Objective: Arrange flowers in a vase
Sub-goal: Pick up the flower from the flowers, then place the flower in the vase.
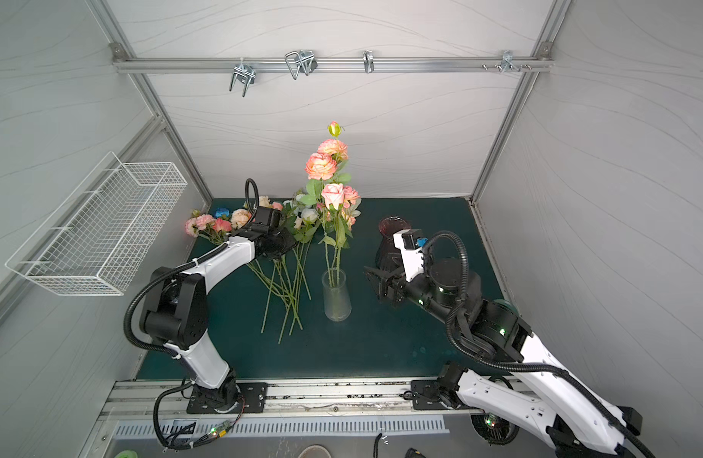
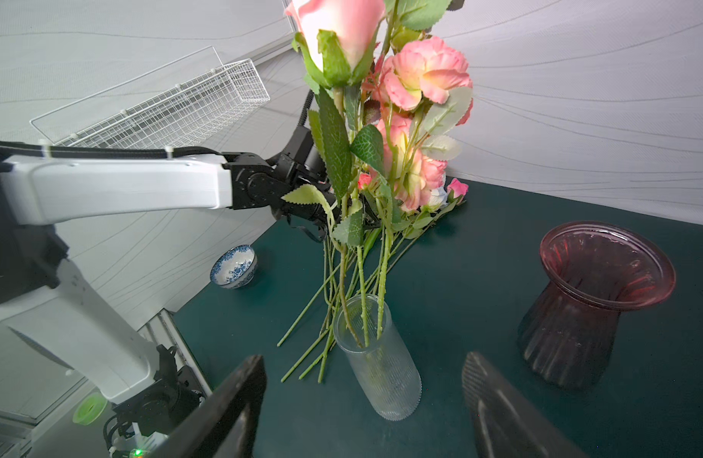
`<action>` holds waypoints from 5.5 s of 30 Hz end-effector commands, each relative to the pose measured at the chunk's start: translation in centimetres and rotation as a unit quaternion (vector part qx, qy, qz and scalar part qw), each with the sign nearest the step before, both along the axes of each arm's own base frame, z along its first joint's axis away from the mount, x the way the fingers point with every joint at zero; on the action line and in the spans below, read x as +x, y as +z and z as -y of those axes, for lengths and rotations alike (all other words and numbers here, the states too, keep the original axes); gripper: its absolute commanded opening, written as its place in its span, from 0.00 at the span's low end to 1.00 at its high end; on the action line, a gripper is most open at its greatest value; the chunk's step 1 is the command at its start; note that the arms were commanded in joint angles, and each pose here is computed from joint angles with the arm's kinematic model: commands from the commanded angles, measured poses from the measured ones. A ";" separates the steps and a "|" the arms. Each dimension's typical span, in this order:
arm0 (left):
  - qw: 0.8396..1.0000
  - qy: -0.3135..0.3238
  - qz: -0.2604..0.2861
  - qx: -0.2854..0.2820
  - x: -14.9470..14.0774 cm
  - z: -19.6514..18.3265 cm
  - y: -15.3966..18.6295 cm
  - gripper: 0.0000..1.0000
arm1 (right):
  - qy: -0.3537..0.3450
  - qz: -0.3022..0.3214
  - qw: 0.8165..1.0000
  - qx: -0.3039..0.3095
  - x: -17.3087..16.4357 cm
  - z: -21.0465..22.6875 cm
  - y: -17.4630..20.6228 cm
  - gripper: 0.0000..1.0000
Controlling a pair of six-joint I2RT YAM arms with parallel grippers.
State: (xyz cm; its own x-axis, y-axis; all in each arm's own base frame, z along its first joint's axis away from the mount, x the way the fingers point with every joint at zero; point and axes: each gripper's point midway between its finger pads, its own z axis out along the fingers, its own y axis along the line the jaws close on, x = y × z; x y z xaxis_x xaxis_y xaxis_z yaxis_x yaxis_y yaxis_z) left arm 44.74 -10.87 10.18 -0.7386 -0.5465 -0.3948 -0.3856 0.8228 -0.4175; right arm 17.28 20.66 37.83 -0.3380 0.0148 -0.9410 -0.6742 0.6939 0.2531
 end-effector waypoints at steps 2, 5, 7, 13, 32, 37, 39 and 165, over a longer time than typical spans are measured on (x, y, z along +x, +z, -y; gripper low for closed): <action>0.999 0.007 -0.015 0.042 1.7 -0.7 -1.2 0.47 | -0.019 0.006 1.000 0.002 -0.2 1.5 0.4 0.79; 0.998 0.006 -0.028 0.054 2.4 -0.7 -2.5 0.41 | -0.022 0.007 1.000 0.001 -0.3 1.8 0.4 0.79; 0.997 0.003 -0.038 0.067 2.8 -0.6 -3.2 0.38 | -0.024 0.007 1.000 0.001 -0.3 2.0 0.5 0.79; 0.991 0.011 -0.073 0.109 2.8 -1.4 -5.6 0.32 | -0.030 0.012 0.999 0.004 -0.5 2.6 0.8 0.79; 0.984 0.062 0.102 0.129 1.4 -4.5 7.4 0.00 | -0.032 0.013 0.999 0.009 -0.7 2.9 0.9 0.80; 0.969 0.077 0.215 0.095 -1.9 -5.3 16.2 0.00 | -0.031 0.015 0.999 0.012 -0.8 3.0 1.1 0.81; 0.961 0.061 0.261 0.068 -4.1 -4.9 20.3 0.00 | -0.027 0.015 0.999 0.015 -0.9 2.9 1.3 0.82; 0.978 -0.079 0.191 -0.003 -21.0 -2.5 15.2 0.91 | 0.042 -0.072 0.996 0.007 3.2 -4.8 -4.1 0.92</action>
